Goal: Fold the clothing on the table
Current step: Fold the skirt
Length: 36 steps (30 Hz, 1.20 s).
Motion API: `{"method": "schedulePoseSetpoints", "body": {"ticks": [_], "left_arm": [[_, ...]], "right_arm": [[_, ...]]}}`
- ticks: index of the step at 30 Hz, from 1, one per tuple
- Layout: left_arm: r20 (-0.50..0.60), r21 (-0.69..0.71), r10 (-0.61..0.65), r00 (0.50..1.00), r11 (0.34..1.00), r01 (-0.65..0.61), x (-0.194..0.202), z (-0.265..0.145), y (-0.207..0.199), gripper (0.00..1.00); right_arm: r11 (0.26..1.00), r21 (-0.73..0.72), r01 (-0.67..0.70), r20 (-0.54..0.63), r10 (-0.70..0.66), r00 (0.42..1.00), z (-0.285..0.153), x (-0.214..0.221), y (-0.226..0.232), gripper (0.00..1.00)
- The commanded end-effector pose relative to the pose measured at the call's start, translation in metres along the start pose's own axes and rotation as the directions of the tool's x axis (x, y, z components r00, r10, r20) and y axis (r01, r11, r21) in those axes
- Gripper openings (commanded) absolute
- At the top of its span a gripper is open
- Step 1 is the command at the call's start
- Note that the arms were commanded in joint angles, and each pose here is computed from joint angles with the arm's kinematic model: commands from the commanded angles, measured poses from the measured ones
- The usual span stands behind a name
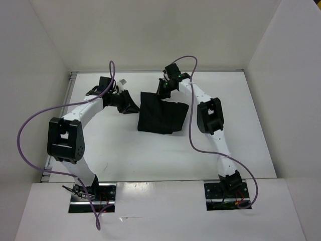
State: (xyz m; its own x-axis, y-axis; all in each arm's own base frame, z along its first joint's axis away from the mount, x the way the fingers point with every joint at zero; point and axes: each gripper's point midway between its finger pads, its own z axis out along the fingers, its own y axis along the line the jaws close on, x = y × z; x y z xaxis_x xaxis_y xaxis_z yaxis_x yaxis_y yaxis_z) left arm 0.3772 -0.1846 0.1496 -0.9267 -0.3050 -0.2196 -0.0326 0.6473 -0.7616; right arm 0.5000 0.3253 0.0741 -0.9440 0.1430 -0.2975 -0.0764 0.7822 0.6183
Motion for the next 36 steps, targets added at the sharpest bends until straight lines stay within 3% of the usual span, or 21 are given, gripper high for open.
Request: {"method": "schedulePoseSetpoints", "body": {"ticks": [1,4,5,8,9,10,11,17,20,28,31,36], "left_arm": [[0.023,0.025,0.039,0.999,0.999,-0.04,0.0,-0.009,-0.007,0.29],[0.016,0.02,0.032,0.999,0.999,-0.033,0.0,-0.007,-0.004,0.29],[0.009,0.016,0.026,1.0,1.0,-0.026,0.001,-0.004,-0.001,0.29],[0.001,0.066,0.063,0.998,0.996,-0.063,0.0,-0.006,-0.012,0.36],[0.022,0.114,0.118,0.993,0.986,-0.12,-0.006,-0.014,-0.028,0.39],[0.019,0.134,0.147,0.989,0.98,-0.148,-0.005,-0.014,-0.037,0.41],[0.024,0.151,0.177,0.984,0.972,-0.178,-0.007,-0.015,-0.046,0.41],[-0.019,0.344,0.287,0.958,0.901,-0.263,-0.011,0.002,-0.104,0.28],[-0.076,0.37,0.295,0.953,0.895,-0.248,-0.006,0.024,-0.113,0.26],[-0.158,0.276,0.193,0.968,0.95,-0.144,-0.014,0.105,-0.073,0.16],[-0.185,0.181,0.119,0.975,0.98,-0.085,-0.015,0.133,-0.031,0.13],[-0.167,0.171,0.003,0.986,0.985,0.025,-0.034,0.138,0.025,0.13]], "right_arm": [[0.991,-0.134,0.024,-0.045,-0.03,0.999,0.014,0.005,0.038,0.0],[0.979,-0.175,0.107,0.001,-0.109,0.994,0.021,-0.004,0.059,0.0],[0.958,-0.221,0.182,0.092,-0.165,0.982,-0.002,-0.028,0.089,0.0],[0.971,-0.138,0.195,0.1,-0.183,0.978,-0.005,-0.027,0.081,0.0],[0.97,-0.111,0.216,0.199,-0.192,0.961,-0.04,-0.047,0.102,0.0],[0.976,-0.035,0.213,0.215,-0.201,0.956,-0.049,-0.048,0.097,0.0],[0.974,0.05,0.222,0.34,-0.226,0.913,-0.082,-0.072,0.102,0.0],[0.944,0.325,0.05,0.45,-0.201,0.87,-0.167,-0.079,0.075,0.02],[0.912,0.41,-0.027,0.515,-0.207,0.832,-0.212,-0.082,0.068,0.07],[0.878,0.47,-0.091,0.54,-0.205,0.816,-0.281,-0.064,0.058,0.1],[0.885,0.457,-0.091,0.558,-0.205,0.804,-0.307,-0.055,0.064,0.11],[0.877,0.471,-0.091,0.539,-0.205,0.817,-0.324,-0.036,0.059,0.11]]}}
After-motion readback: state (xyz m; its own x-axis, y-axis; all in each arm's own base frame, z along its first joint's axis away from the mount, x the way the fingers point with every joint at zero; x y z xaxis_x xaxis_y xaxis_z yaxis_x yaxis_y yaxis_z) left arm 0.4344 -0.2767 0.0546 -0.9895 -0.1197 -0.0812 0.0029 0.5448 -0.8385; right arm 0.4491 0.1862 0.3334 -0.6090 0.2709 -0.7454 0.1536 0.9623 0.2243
